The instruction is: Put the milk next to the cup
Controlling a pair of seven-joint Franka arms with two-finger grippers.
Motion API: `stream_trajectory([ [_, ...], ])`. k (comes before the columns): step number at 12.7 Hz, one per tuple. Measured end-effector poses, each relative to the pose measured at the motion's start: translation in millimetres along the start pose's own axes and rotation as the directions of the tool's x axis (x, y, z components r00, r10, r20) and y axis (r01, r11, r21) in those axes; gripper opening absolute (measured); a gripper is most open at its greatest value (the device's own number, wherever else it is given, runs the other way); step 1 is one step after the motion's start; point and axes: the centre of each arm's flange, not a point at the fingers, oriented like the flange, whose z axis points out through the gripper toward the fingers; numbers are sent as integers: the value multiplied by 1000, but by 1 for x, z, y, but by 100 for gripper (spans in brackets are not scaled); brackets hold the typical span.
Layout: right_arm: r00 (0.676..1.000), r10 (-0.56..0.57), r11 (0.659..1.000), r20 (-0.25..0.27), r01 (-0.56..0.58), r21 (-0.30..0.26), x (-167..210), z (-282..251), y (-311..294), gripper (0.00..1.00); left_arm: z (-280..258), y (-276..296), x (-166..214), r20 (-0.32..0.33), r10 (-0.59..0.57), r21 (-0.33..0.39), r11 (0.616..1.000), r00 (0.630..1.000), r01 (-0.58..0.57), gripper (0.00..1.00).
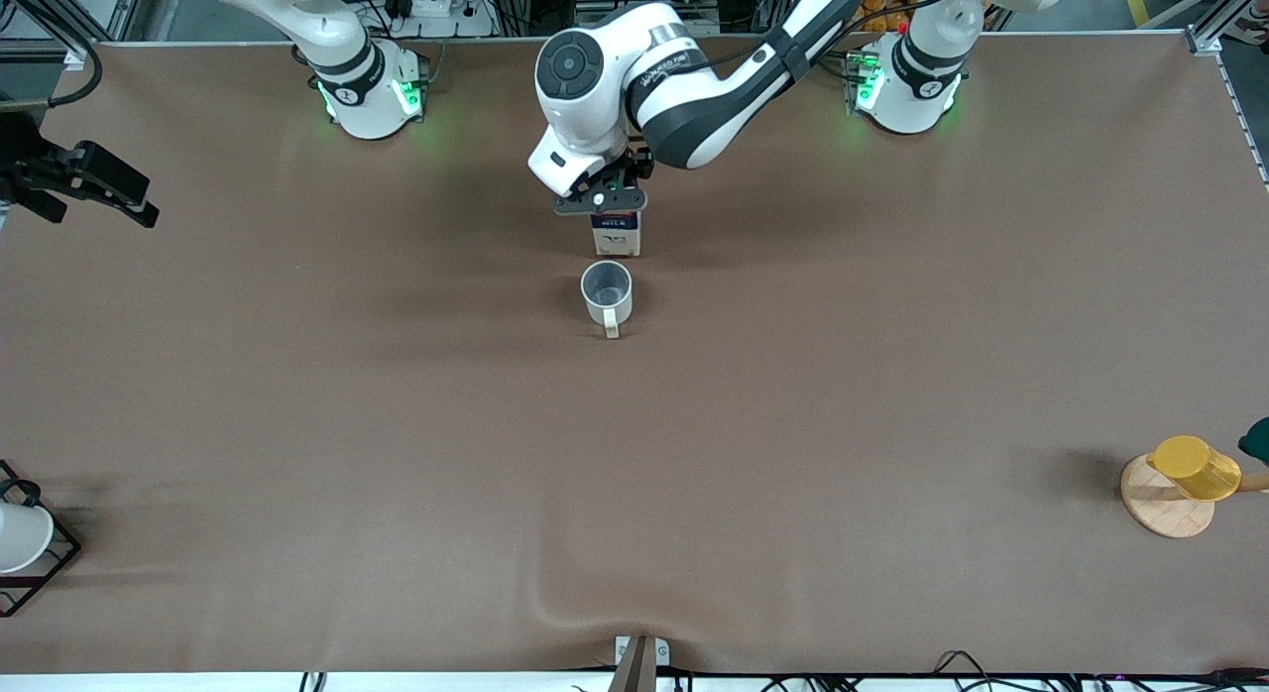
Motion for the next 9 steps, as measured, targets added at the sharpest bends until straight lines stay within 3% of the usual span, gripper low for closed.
stream_trajectory([
  [5, 1000, 7, 1000, 9, -7, 0, -1, -1, 4, 100, 17, 13, -8, -2, 7, -11, 1000, 1000, -7, 65],
  [6, 1000, 13, 1000, 21, -13, -2, -2, -1, 7, 100, 20, 14, -7, -1, -1, -8, 1000, 1000, 1, 72],
  [9, 999, 19, 1000, 26, -19, 0, -3, -1, 10, 100, 24, 11, 2, -1, -18, -5, 1000, 1000, 18, 75],
])
